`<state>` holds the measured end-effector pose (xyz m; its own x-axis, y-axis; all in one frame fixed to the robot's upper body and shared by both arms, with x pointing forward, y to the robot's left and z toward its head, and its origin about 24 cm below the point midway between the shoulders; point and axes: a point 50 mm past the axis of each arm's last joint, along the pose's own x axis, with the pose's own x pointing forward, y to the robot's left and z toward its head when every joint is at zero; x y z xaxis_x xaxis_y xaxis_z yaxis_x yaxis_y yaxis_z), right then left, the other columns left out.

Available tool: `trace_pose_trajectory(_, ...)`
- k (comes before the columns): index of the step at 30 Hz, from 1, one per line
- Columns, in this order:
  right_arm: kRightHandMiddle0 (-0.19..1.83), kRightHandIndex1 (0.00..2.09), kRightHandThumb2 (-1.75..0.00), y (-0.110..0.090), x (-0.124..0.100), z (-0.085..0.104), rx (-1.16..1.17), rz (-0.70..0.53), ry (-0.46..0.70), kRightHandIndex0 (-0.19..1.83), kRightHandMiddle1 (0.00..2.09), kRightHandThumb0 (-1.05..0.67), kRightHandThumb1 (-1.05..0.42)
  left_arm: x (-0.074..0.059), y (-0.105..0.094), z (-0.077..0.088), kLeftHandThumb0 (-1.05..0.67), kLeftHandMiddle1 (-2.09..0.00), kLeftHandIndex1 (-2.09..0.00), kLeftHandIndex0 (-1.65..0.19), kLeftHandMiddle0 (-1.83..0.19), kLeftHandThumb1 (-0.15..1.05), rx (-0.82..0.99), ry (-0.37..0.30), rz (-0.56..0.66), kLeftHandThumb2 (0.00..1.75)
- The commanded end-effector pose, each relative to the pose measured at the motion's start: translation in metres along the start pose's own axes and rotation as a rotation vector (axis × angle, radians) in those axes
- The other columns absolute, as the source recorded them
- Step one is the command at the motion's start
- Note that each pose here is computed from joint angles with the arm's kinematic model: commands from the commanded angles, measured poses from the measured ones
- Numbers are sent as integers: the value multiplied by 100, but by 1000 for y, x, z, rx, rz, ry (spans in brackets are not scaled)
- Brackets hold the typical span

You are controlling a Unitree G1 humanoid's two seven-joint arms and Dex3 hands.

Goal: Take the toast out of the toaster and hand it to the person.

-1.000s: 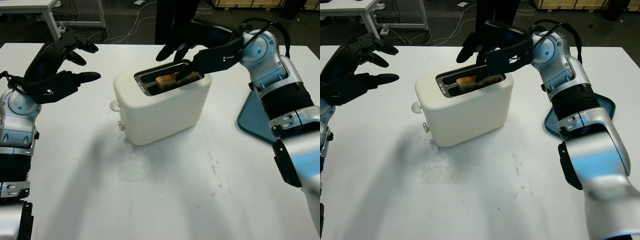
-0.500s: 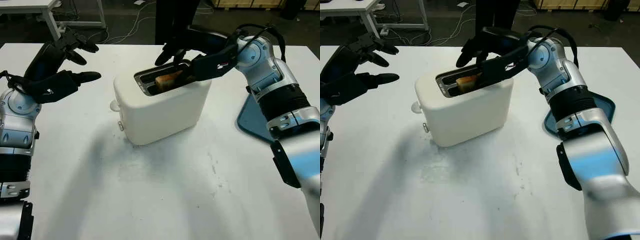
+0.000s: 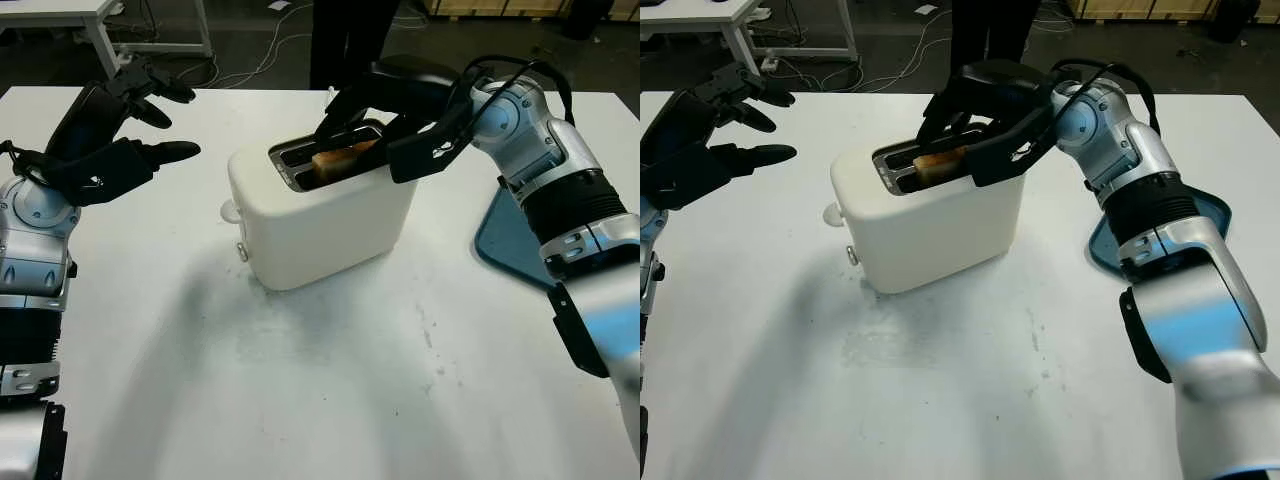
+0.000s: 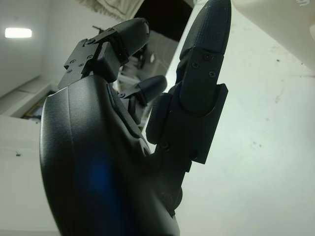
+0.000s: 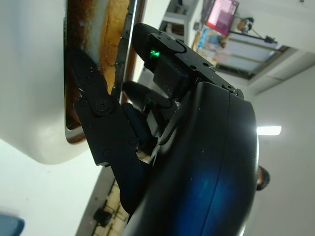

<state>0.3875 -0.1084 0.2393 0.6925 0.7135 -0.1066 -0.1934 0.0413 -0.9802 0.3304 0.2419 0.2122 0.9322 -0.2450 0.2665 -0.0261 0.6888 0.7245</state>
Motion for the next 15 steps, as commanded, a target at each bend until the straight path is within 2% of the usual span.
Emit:
trace_pose_trajectory(1, 94, 78, 0, 14, -3, -6, -19, 71, 25, 75, 3, -44, -69, -2, 0, -1, -73, -125, -103, -20, -20, 88, -1, 6, -1, 0)
trace_pose_trajectory(8, 108, 81, -1, 14, -3, -6, -58, 131, 47, 79, 9, -41, -70, -2, 0, -3, -74, -125, -103, -20, -21, 88, -5, 3, -5, 0)
trace_pose_trajectory(11, 106, 83, 0, 15, -3, -7, -57, 152, 67, 83, 8, -39, -70, -2, 0, -3, -77, -125, -103, -20, -21, 89, -4, -1, -3, 1)
trace_pose_trajectory(15, 116, 104, -1, 15, -3, -7, -36, 154, 67, 86, 14, -33, -73, -2, -1, -2, -74, -125, -103, -20, -20, 88, -11, 6, 1, 0)
